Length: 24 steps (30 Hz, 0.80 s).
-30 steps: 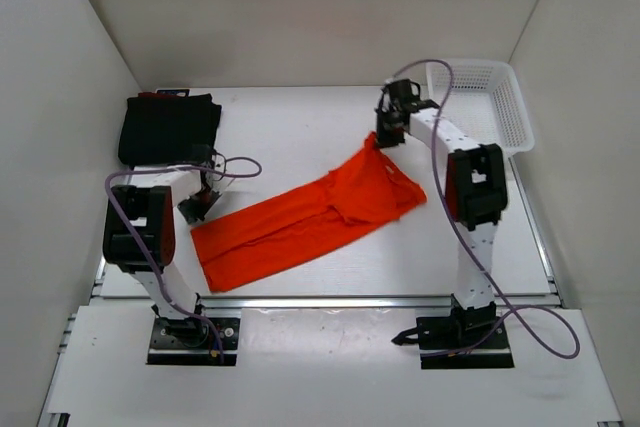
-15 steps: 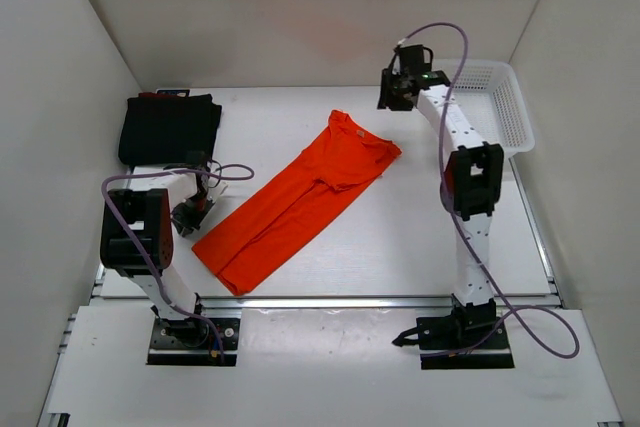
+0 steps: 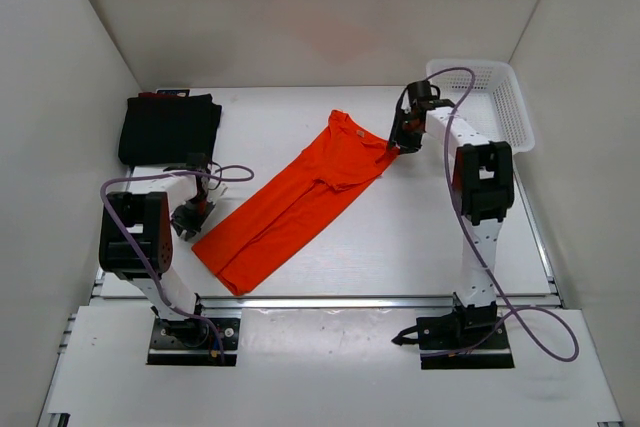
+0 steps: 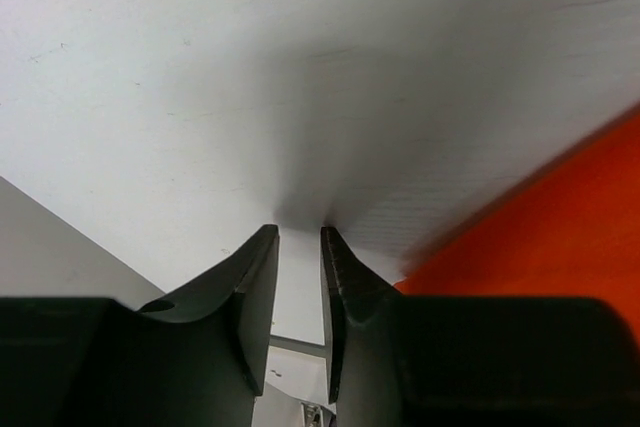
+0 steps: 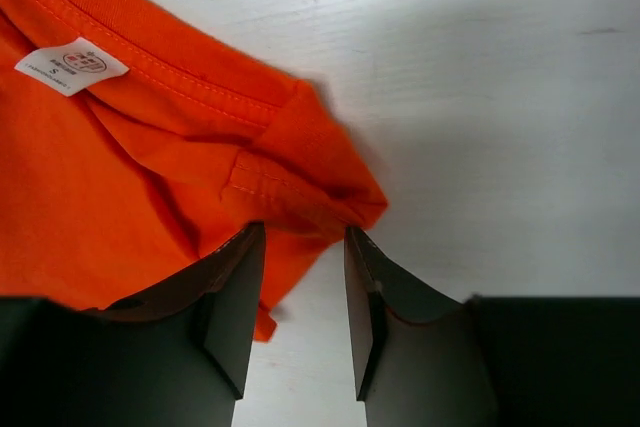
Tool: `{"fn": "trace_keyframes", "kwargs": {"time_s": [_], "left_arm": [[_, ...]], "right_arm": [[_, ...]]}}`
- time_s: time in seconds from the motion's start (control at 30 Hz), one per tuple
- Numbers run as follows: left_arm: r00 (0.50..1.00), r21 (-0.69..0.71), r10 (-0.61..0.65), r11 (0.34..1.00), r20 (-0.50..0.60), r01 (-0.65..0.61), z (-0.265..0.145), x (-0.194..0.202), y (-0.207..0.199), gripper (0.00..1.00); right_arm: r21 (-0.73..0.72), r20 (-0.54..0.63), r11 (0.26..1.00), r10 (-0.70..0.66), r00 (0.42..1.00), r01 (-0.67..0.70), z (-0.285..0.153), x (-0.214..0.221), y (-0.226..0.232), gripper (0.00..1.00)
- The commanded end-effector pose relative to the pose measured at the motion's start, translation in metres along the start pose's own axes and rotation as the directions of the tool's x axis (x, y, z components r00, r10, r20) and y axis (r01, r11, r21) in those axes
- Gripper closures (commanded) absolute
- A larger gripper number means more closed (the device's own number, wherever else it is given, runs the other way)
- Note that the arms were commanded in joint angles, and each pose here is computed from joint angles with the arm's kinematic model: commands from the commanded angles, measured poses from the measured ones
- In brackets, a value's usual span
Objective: Fold and stack the t-shirts
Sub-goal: Rotate the tshirt 90 degrees
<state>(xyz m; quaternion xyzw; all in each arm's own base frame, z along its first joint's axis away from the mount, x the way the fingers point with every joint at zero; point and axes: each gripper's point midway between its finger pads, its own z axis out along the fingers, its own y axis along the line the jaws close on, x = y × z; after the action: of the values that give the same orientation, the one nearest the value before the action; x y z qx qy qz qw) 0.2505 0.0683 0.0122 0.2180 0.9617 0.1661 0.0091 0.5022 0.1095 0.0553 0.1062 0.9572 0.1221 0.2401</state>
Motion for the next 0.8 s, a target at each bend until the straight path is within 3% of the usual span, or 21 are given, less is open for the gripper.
{"fn": "trace_keyframes", "kwargs": {"time_s": [0.0, 0.13, 0.23, 0.3, 0.4, 0.43, 0.47, 0.53, 0.57, 0.6, 0.63, 0.7, 0.77], "left_arm": [[0.999, 0.027, -0.036, 0.999, 0.034, 0.036, -0.005, -0.007, -0.002, 0.63], [0.998, 0.032, -0.045, 0.999, 0.033, 0.044, -0.004, -0.010, -0.002, 0.62], [0.999, 0.033, -0.046, 0.998, 0.016, 0.045, -0.001, -0.008, -0.001, 0.62], [0.999, 0.038, -0.039, 0.999, 0.017, 0.039, -0.003, -0.010, -0.003, 0.63], [0.999, 0.056, -0.028, 0.998, 0.023, 0.027, -0.010, -0.011, -0.003, 0.59], [0.999, 0.067, -0.021, 0.998, 0.036, 0.019, -0.014, -0.013, -0.005, 0.51], [0.999, 0.078, -0.015, 0.997, 0.041, 0.012, -0.017, -0.014, -0.006, 0.37], [0.995, 0.104, 0.004, 0.994, 0.098, -0.014, -0.030, -0.023, -0.012, 0.21], [0.994, 0.114, 0.018, 0.993, 0.111, -0.031, -0.034, -0.025, -0.016, 0.17], [0.990, 0.152, 0.014, 0.988, 0.137, -0.035, -0.039, -0.029, -0.023, 0.05], [0.989, 0.164, 0.025, 0.985, 0.144, -0.049, -0.043, -0.031, -0.025, 0.02], [0.986, 0.244, 0.032, 0.967, 0.163, -0.072, -0.048, -0.034, -0.041, 0.02], [0.986, 0.277, 0.034, 0.958, 0.161, -0.079, -0.049, -0.036, -0.050, 0.01]], "right_arm": [[-0.019, 0.015, 1.000, -0.009, 1.000, 0.010, 0.006, -0.011, 0.023, 0.65], [0.017, -0.033, 1.000, -0.015, 0.999, 0.016, 0.019, 0.002, 0.017, 0.61], [0.029, -0.081, 0.999, 0.048, 0.996, -0.045, 0.035, 0.010, 0.004, 0.65], [0.017, -0.131, 0.998, 0.065, 0.989, -0.064, 0.050, 0.018, 0.001, 0.72], [-0.023, -0.112, 1.000, 0.016, 0.994, -0.019, 0.061, 0.002, 0.007, 0.92], [-0.043, -0.083, 0.999, -0.017, 0.996, 0.014, 0.064, -0.010, 0.015, 0.99], [-0.041, -0.062, 0.999, -0.038, 0.997, 0.035, 0.068, -0.018, 0.015, 0.99], [-0.069, 0.052, 0.996, -0.057, 0.997, 0.061, 0.068, -0.061, 0.032, 1.00], [-0.103, 0.093, 0.988, -0.105, 0.990, 0.115, 0.069, -0.072, 0.045, 0.96], [-0.142, 0.177, 0.980, -0.115, 0.977, 0.141, 0.069, -0.095, 0.057, 0.91], [-0.204, 0.222, 0.963, -0.131, 0.966, 0.178, 0.067, -0.106, 0.071, 0.80], [-0.249, 0.312, 0.927, -0.198, 0.929, 0.281, 0.054, -0.123, 0.098, 0.53], [-0.288, 0.382, 0.891, -0.230, 0.895, 0.351, 0.038, -0.137, 0.117, 0.38]]}}
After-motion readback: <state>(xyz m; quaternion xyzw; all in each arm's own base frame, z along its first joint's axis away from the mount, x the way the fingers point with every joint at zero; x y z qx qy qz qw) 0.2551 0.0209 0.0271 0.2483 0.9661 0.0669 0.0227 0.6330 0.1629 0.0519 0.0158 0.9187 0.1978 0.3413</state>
